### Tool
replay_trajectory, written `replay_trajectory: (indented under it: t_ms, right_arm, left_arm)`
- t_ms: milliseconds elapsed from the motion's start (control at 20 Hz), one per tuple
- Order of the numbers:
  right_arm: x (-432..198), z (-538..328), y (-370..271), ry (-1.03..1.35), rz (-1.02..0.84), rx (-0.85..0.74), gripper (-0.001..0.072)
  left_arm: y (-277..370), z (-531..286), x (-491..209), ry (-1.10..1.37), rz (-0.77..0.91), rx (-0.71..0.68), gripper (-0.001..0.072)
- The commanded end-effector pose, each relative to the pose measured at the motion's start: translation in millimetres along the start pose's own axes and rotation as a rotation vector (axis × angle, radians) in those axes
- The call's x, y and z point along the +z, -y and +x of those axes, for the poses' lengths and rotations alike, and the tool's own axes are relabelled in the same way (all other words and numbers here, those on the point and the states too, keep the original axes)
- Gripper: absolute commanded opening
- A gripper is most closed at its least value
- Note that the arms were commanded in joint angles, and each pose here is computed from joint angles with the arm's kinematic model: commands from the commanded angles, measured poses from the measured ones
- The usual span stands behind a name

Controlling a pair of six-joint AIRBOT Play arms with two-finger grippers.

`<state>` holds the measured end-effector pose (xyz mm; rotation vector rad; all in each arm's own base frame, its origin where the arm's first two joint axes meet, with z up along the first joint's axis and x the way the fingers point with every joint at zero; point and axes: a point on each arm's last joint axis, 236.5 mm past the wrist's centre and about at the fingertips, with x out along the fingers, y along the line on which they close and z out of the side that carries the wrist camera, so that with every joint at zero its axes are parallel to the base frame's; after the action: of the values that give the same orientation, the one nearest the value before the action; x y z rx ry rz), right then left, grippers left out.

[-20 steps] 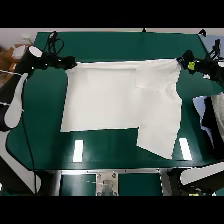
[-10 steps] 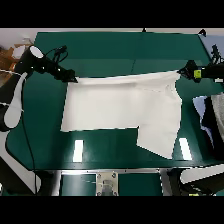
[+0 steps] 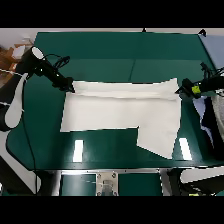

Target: Fold the shirts.

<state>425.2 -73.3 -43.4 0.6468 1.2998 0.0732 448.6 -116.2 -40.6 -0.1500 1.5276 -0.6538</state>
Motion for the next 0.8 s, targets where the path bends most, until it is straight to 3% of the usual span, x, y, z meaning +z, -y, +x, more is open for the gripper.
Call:
replay_trajectory:
  t_ms: [0, 300, 350, 400, 450, 750]
  right_arm:
    - [-16, 15, 17, -0.034, 0.018, -0.042, 0.0014]
    - [-13, 18, 18, -0.014, 0.024, -0.041, 0.0018]
    - [-13, 18, 16, -0.016, 0.030, -0.033, 0.0108]
    - [-15, 16, 13, -0.026, 0.042, -0.027, 0.0269]
    - [-17, 13, 12, -0.041, 0.042, -0.022, 0.0289]
    - [-30, -37, 16, -0.025, 0.033, -0.052, 0.0284]
  left_arm:
    - [3, 9, -6, -0.040, -0.007, -0.002, 0.0024]
    - [6, 24, -10, -0.084, -0.008, 0.019, 0.0025]
    - [0, 23, -14, -0.101, -0.037, 0.047, 0.0053]
    - [-5, 19, -22, -0.137, -0.062, 0.075, 0.0436]
    - [-11, 14, -33, -0.184, -0.103, 0.113, 0.0662]
    - [-21, -22, -72, -0.246, -0.267, 0.154, 0.0659]
